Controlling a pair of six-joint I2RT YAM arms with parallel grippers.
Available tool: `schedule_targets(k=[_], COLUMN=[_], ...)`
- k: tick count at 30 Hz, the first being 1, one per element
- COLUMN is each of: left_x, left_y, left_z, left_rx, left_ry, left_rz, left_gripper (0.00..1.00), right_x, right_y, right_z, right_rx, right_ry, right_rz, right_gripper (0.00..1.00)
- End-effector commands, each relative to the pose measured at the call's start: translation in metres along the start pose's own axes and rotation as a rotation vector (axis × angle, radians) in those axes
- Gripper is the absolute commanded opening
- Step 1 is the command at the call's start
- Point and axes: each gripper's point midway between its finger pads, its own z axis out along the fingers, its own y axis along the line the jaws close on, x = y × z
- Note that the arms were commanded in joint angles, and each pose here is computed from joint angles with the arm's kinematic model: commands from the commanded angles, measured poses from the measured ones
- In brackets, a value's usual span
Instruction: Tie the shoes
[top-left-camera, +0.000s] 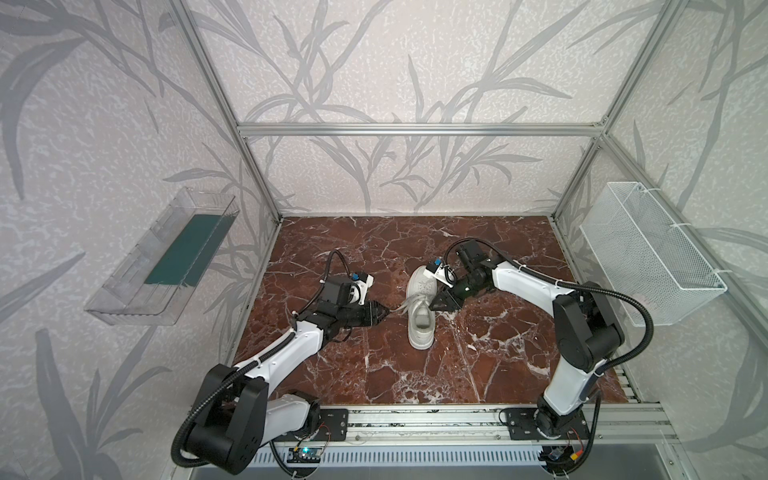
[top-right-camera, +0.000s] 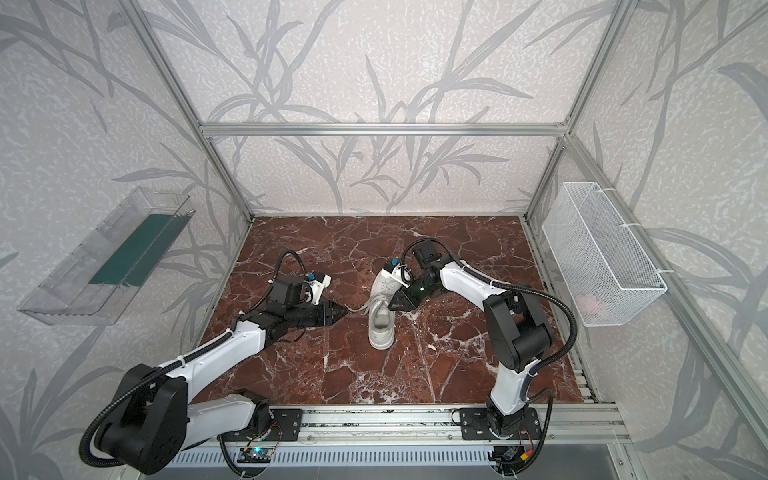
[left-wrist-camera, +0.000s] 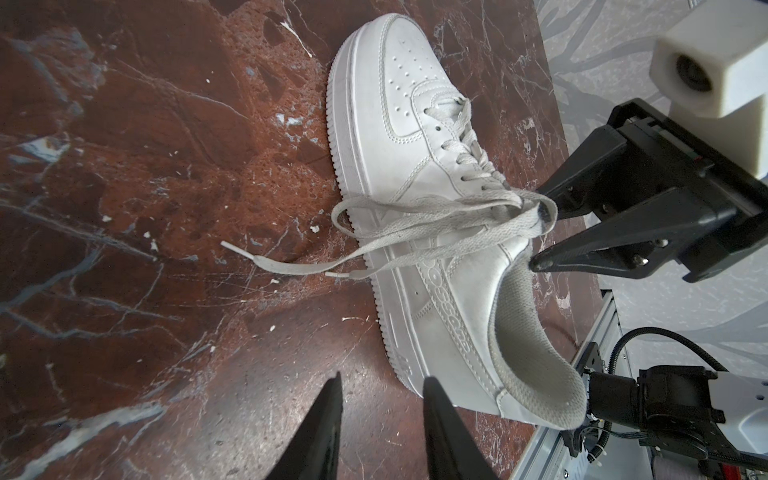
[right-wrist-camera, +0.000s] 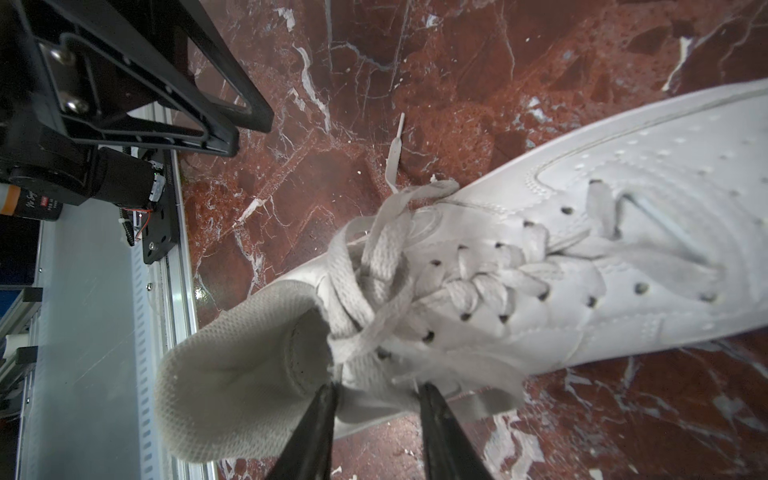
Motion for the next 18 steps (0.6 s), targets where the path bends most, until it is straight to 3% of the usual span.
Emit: schedule_targets(k=[1,13,18], left_x=[-0.004,-0.012,-0.023], left_y=[-0.002,-0.009,-0.022], left_z=[-0.002,-0.004,-0.007], left_rx=[0.006,0.021,0.056], left_ry=[-0.008,-0.019,-0.022], left_rz=[0.004,0.061,0.199], left_gripper=[0.35,0.35,0.36], right_x=[-0.007,-0.007,-0.006], right_y=[0.009,0.008,0.009], right_z=[-0.004,-0.013,-0.018], right_rx=[-0.038,0.023,0.049], right_ry=[-0.015,-0.019,-0.024], right_rz=[-0.007,-0.036,-0.05], right_gripper=[0.29,0.01,0.0])
